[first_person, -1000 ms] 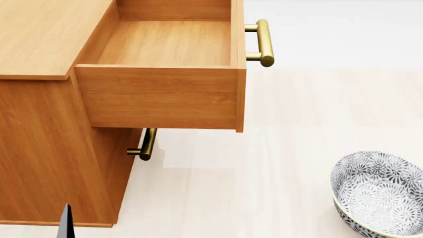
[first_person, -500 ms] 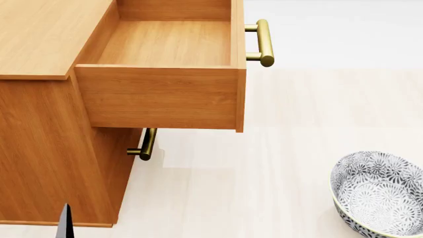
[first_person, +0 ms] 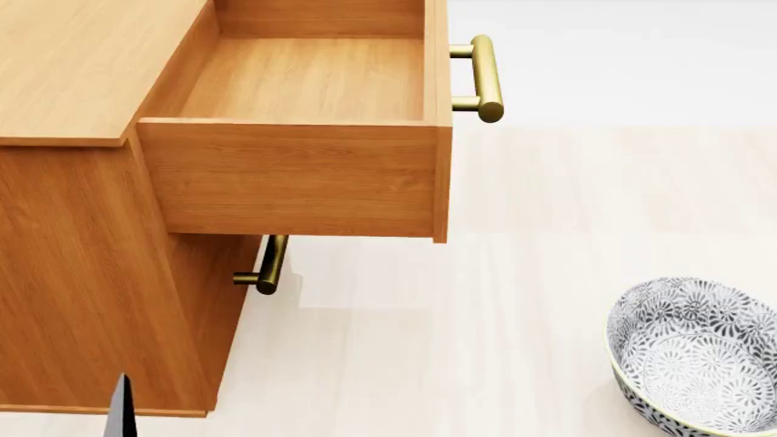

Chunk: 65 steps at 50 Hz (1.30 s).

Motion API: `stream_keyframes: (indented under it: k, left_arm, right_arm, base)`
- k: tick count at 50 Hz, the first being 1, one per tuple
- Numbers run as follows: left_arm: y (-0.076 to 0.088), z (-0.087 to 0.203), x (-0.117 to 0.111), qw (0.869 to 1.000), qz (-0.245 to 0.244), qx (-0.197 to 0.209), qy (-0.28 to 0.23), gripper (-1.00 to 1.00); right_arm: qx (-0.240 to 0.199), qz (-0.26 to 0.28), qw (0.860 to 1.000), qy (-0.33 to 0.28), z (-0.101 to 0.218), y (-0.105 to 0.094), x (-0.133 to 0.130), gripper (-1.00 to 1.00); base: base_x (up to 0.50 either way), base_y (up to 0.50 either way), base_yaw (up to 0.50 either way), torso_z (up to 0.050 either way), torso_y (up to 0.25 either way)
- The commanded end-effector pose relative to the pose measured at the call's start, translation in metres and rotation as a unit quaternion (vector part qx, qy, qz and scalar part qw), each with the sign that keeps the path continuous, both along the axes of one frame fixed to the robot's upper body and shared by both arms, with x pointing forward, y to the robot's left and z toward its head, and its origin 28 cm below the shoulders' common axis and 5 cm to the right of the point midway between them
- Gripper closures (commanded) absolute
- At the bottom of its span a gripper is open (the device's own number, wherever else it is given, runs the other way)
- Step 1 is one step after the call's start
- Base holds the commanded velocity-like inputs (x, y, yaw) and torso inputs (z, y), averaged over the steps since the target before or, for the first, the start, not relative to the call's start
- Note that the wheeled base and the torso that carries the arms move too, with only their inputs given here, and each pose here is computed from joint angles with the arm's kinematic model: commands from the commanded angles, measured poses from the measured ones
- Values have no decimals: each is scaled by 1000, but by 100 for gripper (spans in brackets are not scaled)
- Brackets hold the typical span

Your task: Put the ketchup in the top drawer of the cabinet.

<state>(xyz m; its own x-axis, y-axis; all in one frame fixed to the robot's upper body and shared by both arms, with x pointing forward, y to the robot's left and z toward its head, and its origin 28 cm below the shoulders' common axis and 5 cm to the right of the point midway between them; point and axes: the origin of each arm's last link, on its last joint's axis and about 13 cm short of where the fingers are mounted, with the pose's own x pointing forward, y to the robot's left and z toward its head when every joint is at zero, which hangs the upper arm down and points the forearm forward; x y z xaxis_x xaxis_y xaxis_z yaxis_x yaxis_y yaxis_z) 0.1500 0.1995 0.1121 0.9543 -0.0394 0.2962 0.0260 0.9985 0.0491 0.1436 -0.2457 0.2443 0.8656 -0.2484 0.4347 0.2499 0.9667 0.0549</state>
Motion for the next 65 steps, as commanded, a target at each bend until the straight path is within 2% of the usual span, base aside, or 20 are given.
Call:
stream_keyframes:
  k: [1, 12, 22, 36, 51, 65]
  left_arm:
    - [0, -1, 0, 1000, 0, 0, 0, -100]
    - [0, -1, 0, 1000, 0, 0, 1, -100]
    - [0, -2, 1, 1000, 0, -1, 3, -100]
    - [0, -2, 2, 1000, 0, -1, 4, -100]
    - [0, -2, 2, 1000, 2, -2, 3, -100]
    - [1, -3, 3, 1000, 1, -3, 4, -100]
  right_arm:
    - [-36, 12, 998, -51, 45, 8, 2, 100]
    - [-32, 43, 993, -107, 80, 18, 15, 100]
    - [-37, 106, 984, -140, 115, 42, 38, 100]
    - [-70, 162, 972, -156, 173, 81, 64, 100]
    - [-82, 191, 964, -163, 194, 101, 84, 100]
    - [-92, 217, 961, -147, 207, 123, 117, 100]
  base:
    - [0, 0, 0, 0, 0]
    - [0, 0, 0, 0, 0]
    - [0, 0, 0, 0, 1]
    - [0, 0, 0, 0, 0]
    - [0, 0, 0, 0, 0]
    - [0, 0, 0, 0, 0]
